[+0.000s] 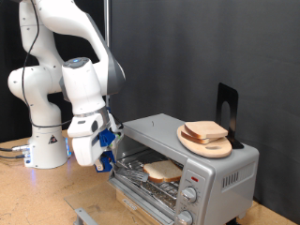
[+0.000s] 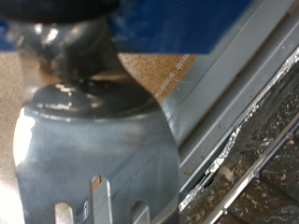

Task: Make a piece of toast with the oven

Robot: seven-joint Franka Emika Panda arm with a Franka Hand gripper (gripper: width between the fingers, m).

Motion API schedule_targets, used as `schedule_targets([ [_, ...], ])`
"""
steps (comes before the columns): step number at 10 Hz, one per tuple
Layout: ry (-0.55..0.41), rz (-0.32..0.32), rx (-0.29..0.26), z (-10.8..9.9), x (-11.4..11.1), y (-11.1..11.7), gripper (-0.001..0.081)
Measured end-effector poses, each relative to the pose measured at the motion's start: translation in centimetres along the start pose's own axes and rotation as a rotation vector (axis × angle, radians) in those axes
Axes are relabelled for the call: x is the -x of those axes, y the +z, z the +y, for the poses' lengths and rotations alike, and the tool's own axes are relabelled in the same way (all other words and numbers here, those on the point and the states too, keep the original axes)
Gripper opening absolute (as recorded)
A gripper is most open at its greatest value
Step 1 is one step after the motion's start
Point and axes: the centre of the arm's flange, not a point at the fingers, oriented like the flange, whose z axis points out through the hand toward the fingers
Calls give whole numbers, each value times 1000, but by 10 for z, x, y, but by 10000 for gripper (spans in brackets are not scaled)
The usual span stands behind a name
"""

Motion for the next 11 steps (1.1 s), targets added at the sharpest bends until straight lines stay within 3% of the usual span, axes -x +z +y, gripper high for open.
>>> schedule_targets([
  [3,0,-13,-11,2,0,-1,416],
  [7,-28,-51,-70,33,8,-22,394],
  [11,-45,-36,-88,40,11,-25,394],
])
